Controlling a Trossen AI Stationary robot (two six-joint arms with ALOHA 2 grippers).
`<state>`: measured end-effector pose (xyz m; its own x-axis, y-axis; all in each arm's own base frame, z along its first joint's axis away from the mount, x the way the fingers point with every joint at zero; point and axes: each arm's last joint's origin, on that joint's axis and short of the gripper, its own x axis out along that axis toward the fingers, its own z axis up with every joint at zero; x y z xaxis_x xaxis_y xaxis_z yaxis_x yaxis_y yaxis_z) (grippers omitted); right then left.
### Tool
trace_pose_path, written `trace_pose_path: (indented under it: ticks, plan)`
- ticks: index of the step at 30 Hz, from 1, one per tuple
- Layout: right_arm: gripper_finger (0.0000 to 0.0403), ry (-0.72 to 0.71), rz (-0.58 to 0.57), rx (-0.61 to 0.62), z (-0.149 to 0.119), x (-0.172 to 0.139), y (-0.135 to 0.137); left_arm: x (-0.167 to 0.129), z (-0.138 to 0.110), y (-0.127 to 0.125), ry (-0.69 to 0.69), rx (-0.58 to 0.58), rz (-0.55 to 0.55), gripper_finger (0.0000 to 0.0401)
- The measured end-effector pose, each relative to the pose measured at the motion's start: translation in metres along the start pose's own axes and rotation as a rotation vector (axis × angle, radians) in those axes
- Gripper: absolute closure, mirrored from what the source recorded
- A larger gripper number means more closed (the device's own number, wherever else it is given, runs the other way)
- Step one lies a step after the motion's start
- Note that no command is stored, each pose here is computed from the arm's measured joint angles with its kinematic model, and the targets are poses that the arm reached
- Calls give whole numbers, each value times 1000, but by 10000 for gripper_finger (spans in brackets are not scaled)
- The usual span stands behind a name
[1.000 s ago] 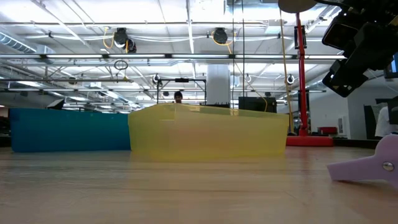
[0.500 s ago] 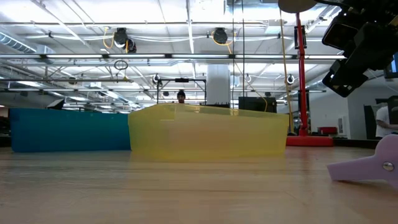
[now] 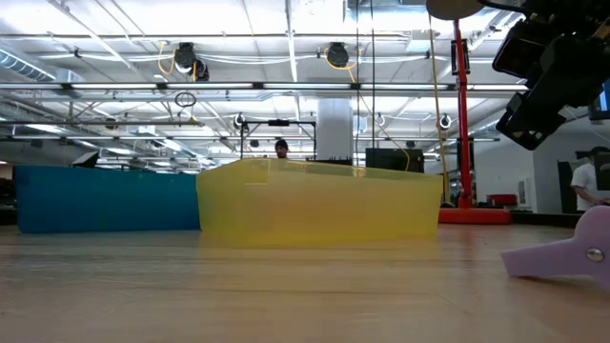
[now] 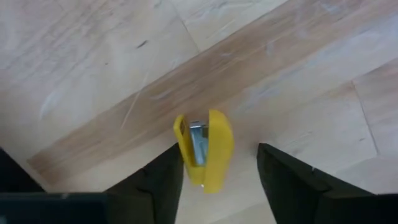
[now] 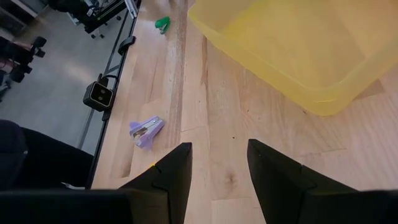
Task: Pick and place Stapler, Stapler remover, tape
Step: Put the left yellow stapler into the pink bin
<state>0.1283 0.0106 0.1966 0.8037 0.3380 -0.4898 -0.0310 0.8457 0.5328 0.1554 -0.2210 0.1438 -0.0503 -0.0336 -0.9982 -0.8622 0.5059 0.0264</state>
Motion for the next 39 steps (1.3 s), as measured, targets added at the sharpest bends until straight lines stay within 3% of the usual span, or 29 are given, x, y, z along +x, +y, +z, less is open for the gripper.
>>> trace_pose_path:
  ticks: [6, 27, 39]
  plan:
    - [257, 0, 0, 1, 0, 0, 0, 0, -1, 0, 20, 43, 8, 230]
    - [257, -2, -3, 1, 0, 0, 0, 0, -2, 1, 36, 60, 13, 233]
    - [257, -2, -3, 1, 0, 0, 0, 0, -2, 1, 34, 62, 11, 342]
